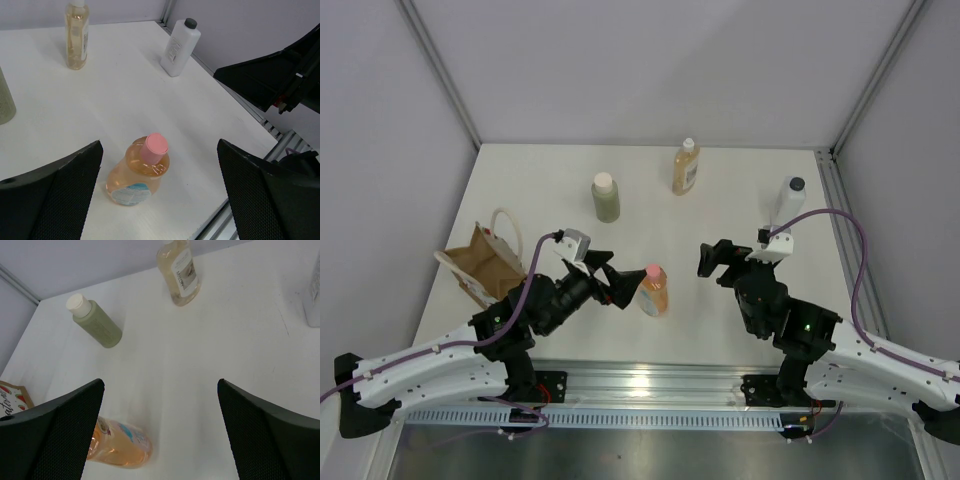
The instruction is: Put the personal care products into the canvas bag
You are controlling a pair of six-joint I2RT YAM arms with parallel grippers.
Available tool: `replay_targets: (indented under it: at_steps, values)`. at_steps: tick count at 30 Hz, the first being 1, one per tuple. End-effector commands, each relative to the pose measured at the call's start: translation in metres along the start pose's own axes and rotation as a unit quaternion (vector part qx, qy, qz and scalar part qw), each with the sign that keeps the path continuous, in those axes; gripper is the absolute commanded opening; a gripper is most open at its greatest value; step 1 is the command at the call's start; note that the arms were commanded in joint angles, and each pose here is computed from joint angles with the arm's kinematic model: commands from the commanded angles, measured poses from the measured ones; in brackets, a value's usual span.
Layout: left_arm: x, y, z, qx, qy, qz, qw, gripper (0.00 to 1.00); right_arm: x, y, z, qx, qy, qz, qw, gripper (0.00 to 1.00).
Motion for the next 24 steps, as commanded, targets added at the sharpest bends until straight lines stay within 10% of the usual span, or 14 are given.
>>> replay_targets:
  at_steps: [1, 24]
  values:
    - [0.0, -0.005, -0.009, 0.007, -0.011, 0.01, 1.0, 0.99, 0.0, -0.003, -0.01, -0.032, -0.022, 0.022, 0.999, 0.99]
    - [-0.039, -0.009, 0.04, 0.016, 0.087, -0.065, 0.994, 0.96, 0.008, 0.0, -0.014, -0.015, -0.025, -0.053, 0.998, 0.99]
Point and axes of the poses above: each gripper's point midway between its finger pads, its own x axis back along the fingers, its own y axis along the line the jaws close on, z = x × y, the point moved 7 cm from there along x, back along the fingers, and after that the axes turned 5 degrees about x, right-handed, at the moved point
